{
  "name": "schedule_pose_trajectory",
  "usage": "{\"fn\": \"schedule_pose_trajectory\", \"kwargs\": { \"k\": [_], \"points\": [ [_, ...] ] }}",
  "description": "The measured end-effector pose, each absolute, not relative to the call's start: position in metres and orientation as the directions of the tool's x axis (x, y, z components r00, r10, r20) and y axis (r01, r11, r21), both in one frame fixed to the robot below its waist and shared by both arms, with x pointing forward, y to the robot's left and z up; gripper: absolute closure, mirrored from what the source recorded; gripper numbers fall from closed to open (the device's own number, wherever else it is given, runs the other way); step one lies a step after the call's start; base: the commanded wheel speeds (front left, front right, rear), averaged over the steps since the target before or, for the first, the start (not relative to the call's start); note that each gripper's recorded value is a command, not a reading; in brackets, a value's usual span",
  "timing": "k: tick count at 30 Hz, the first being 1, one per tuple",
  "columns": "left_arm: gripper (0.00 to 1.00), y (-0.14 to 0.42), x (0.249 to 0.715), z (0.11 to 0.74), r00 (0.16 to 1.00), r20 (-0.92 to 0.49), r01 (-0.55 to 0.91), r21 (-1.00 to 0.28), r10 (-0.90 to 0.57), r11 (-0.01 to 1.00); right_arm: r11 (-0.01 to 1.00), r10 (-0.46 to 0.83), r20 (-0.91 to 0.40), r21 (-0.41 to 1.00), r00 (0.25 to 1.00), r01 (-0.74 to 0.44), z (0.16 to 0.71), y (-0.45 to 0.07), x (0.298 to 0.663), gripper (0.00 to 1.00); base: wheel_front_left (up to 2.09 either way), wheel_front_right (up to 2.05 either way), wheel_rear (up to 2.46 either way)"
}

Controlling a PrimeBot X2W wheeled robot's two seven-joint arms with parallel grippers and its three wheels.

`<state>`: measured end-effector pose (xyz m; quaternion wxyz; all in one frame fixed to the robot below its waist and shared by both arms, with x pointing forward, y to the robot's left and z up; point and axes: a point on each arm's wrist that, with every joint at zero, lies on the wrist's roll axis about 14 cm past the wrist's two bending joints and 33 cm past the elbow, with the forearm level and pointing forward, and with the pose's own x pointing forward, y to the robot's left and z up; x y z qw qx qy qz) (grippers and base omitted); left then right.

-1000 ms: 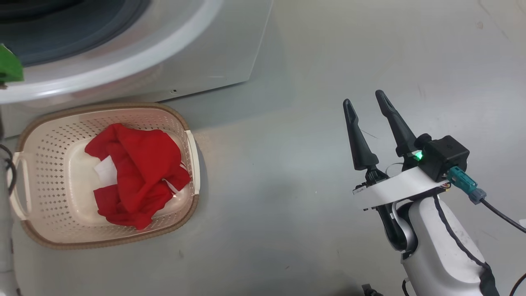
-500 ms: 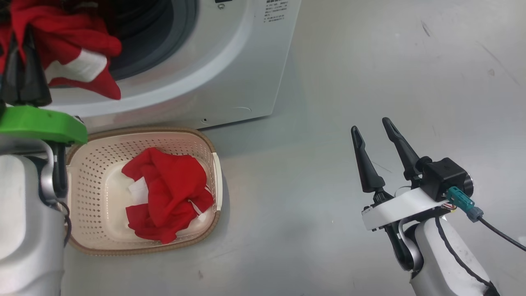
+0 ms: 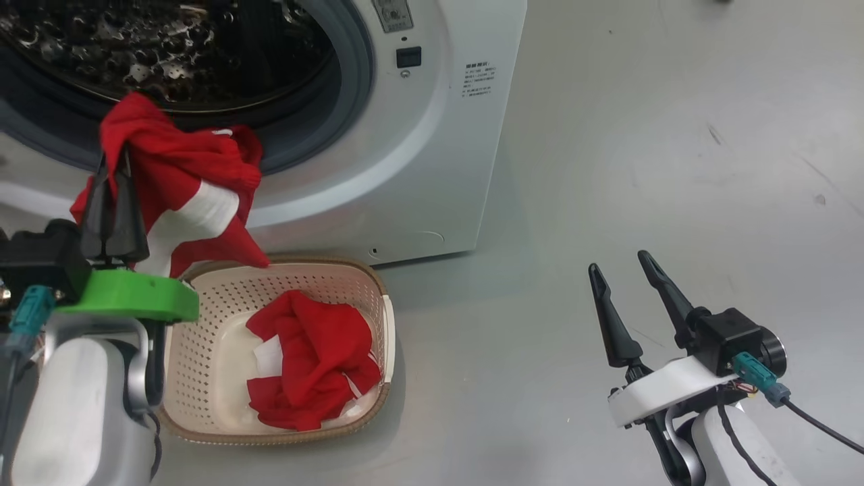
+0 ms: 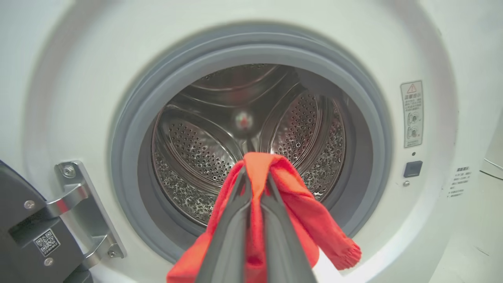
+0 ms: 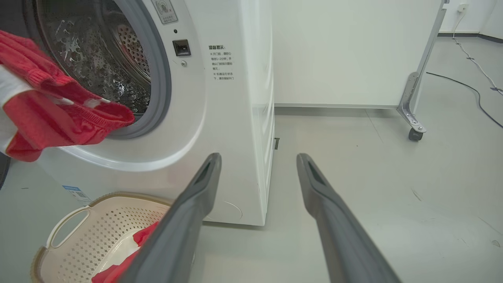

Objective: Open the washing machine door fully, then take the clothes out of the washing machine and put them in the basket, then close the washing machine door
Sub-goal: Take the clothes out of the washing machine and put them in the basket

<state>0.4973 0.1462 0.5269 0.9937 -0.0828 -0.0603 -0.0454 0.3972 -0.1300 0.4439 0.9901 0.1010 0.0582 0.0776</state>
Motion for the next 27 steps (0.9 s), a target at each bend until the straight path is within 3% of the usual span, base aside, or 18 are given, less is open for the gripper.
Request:
{"fn": "schedule_pose_trajectory", "kwargs": {
  "k": [17,27],
  "points": [
    [1.0,0.151,0.438,0.58,0.963,0.264,0.098,-0.176,-0.049,0.98,0.967,0.178,-0.061,0.194,0.982,-0.163,0.461,-0.124,0.367,0.0,0.0,0.0,0.0],
    [1.0,0.144,0.429,0.56,0.979,0.201,0.088,-0.225,-0.042,0.97,0.964,0.184,-0.055,0.203,0.981,-0.169,0.462,-0.121,0.37,0.0,0.0,0.0,0.0]
  ]
}}
